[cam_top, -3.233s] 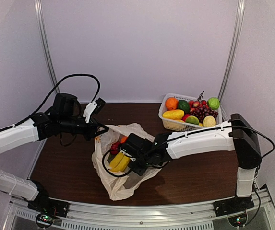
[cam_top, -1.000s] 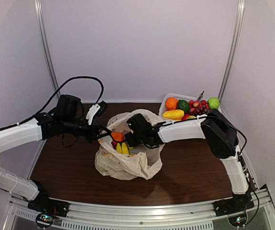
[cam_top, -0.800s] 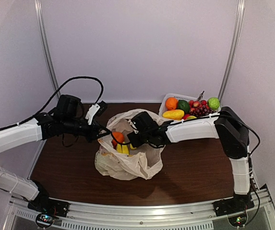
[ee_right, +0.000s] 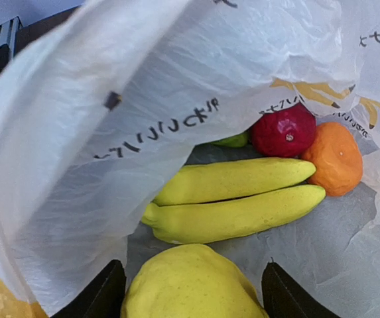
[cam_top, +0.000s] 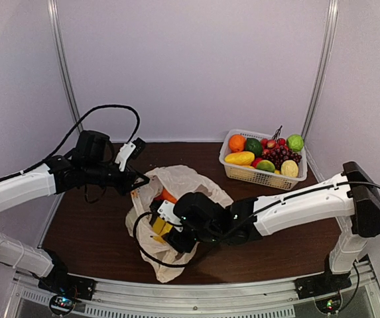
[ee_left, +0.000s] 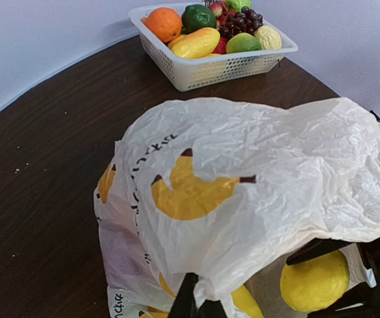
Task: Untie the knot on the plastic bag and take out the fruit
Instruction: Pick up the fake fruit from the takeout bag.
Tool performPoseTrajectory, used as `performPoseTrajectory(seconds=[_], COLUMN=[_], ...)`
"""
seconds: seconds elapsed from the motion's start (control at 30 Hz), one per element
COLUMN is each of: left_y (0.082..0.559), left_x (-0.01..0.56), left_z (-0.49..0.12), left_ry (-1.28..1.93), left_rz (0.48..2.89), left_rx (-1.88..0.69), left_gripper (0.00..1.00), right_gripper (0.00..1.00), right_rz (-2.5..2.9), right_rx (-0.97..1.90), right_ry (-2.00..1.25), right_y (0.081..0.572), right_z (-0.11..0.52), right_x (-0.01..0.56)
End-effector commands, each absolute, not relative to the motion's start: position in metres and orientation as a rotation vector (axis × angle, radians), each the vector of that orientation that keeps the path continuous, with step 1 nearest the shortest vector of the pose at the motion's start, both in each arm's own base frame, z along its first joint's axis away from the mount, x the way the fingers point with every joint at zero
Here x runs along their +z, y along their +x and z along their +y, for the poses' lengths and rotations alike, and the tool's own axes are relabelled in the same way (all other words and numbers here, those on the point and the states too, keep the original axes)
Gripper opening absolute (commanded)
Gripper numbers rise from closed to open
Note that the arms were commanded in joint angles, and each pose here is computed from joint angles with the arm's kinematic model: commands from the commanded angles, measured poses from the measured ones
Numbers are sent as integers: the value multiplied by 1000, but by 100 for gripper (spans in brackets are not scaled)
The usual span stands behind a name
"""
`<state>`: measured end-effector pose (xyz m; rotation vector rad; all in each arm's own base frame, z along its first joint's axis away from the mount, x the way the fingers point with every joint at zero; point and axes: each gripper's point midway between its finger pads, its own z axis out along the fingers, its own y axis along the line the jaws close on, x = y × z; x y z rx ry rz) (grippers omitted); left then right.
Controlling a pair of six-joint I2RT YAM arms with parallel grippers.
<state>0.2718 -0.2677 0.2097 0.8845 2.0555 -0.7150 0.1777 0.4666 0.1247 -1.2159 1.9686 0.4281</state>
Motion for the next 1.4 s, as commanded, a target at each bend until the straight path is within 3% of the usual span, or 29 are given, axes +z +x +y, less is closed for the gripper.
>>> performPoseTrajectory(seconds=[0.0, 0.5, 0.83, 1.13, 1.37], left_y=[276, 278, 278, 281, 294], left_x=[226, 223, 223, 227, 233], left_z=[-267, -267, -266, -261, -242], left_ry=[860, 859, 857, 813, 724], left_rz=[2009, 2021, 2022, 2021, 2024], left_rx=[-712, -705, -700, -673, -594], left_gripper=[0, 0, 0, 0, 0], right_gripper=[56, 57, 59, 59, 59], right_rz=[1890, 1728, 1514, 1619, 1818], right_rx=[517, 689, 901, 408, 141], right_ry=[-1115, -950, -799, -604, -434], right_y=[163, 142, 131, 195, 284], right_z=[476, 470, 449, 370, 284], right_x=[183, 275, 374, 400, 363])
